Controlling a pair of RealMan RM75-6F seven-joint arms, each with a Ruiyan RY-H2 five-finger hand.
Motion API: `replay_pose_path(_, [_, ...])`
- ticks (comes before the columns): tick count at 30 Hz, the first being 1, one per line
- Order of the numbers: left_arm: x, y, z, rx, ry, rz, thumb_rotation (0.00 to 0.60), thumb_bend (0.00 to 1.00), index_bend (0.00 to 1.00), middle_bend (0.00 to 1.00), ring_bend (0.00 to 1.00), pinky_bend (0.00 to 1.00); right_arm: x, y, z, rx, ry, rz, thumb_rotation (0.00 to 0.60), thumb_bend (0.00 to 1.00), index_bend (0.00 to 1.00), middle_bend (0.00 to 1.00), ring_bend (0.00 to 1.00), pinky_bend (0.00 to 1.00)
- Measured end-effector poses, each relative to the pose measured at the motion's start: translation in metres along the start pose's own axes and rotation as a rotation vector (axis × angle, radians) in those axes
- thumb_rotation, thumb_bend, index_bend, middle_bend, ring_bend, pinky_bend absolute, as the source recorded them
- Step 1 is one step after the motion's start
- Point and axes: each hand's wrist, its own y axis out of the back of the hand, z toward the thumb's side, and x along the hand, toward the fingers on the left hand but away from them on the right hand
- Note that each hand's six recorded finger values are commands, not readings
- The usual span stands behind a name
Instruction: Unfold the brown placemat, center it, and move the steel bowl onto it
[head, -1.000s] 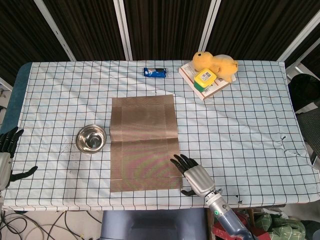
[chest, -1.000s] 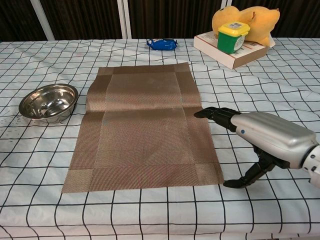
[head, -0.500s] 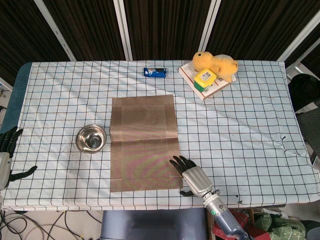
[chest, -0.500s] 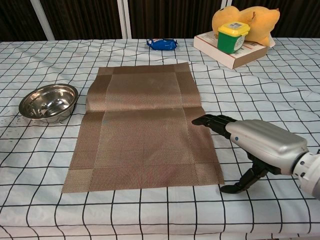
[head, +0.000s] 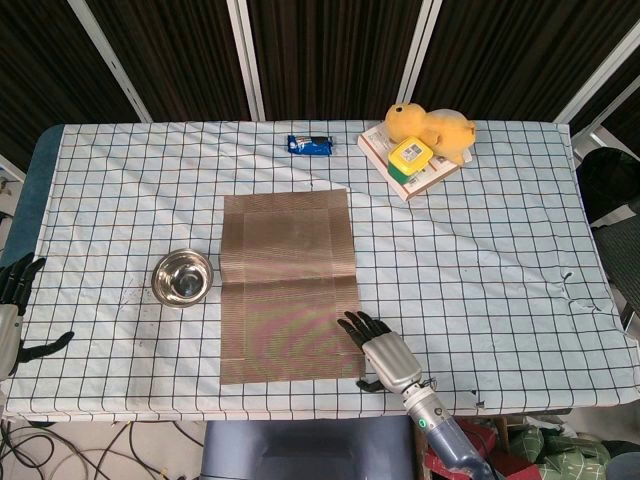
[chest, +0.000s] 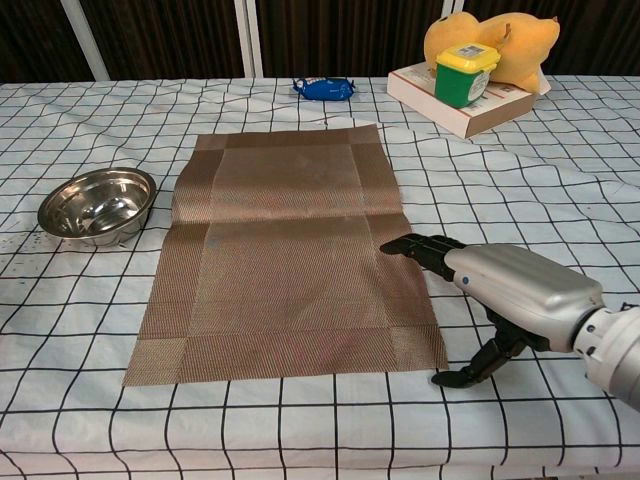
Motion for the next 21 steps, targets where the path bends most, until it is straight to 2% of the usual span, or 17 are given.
replay_pose_path(13, [-0.001,-0.001,0.002,-0.001,0.0,0.0,0.6,0.02,0.0,0.0,0.0,0.0,-0.006,-0.005,0.007,-0.018,0.018,0.002,0.6,0.11,0.0,0.0,0.0,0.16])
replay_pose_path(21, [-0.001,-0.002,0.003,-0.003,0.001,0.0,0.6,0.02,0.0,0.0,0.0,0.0,-0.008,-0.004,0.014,-0.049,0.033,-0.015,0.6,0.25,0.0,0.0,0.0,0.16])
